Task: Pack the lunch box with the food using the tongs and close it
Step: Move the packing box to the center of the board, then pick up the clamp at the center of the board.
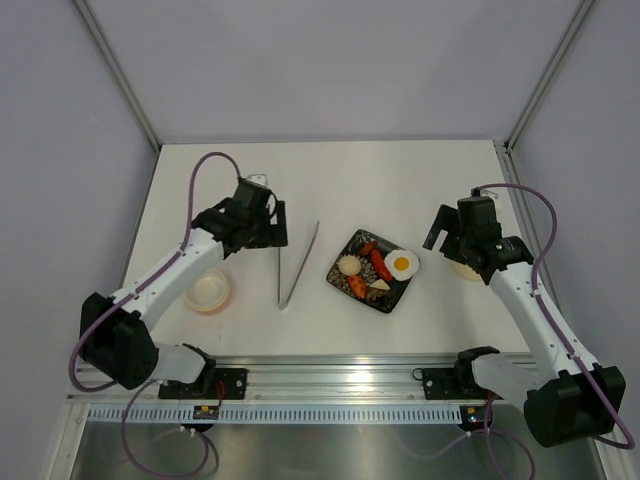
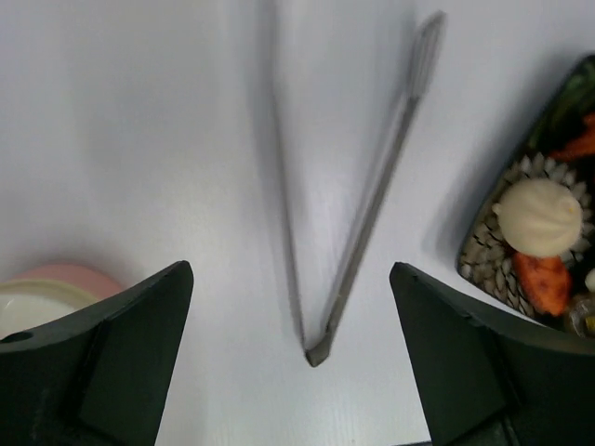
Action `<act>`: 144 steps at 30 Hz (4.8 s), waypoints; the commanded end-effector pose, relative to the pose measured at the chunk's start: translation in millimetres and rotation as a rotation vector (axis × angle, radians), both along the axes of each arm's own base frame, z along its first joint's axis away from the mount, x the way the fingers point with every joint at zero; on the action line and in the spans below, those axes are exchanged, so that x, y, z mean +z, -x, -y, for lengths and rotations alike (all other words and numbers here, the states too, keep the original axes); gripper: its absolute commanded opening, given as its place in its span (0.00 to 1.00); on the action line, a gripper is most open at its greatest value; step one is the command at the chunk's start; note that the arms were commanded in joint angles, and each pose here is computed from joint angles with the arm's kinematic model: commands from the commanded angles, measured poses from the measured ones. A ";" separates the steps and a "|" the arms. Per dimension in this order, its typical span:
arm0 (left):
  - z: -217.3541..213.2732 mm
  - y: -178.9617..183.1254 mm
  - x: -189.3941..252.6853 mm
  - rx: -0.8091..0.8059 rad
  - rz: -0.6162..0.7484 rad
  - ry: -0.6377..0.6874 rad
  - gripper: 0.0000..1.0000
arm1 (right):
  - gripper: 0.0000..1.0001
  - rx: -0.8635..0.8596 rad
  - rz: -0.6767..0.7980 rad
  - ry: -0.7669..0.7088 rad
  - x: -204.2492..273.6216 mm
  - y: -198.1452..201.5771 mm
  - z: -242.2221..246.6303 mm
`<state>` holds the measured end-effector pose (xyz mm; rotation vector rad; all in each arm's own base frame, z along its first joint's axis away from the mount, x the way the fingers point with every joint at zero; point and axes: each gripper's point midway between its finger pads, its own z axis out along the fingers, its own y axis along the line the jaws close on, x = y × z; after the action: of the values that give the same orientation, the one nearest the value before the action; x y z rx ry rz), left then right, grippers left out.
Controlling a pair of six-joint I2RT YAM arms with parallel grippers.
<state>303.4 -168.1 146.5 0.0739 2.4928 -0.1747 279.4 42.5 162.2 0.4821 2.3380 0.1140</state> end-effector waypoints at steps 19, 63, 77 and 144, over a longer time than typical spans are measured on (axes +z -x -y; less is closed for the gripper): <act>-128.0 32.1 -60.6 0.681 -0.131 -0.073 0.90 | 1.00 0.021 0.007 -0.061 0.2 -4.2 -11.1; 16.2 -6.6 -20.3 0.029 -0.011 -0.013 0.99 | 0.99 -0.004 -0.004 -0.066 7.7 2.0 -8.5; 26.3 26.4 -74.9 -0.041 -0.160 0.040 0.99 | 0.99 -0.012 0.010 -0.076 8.7 10.4 -7.3; 49.1 56.9 -0.2 -0.242 -0.105 0.036 0.31 | 1.00 -0.018 0.031 -0.115 31.2 12.3 -11.5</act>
<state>244.9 -206.6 141.8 0.3250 2.6014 -0.2787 266.0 52.0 192.1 0.5411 2.3128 0.2217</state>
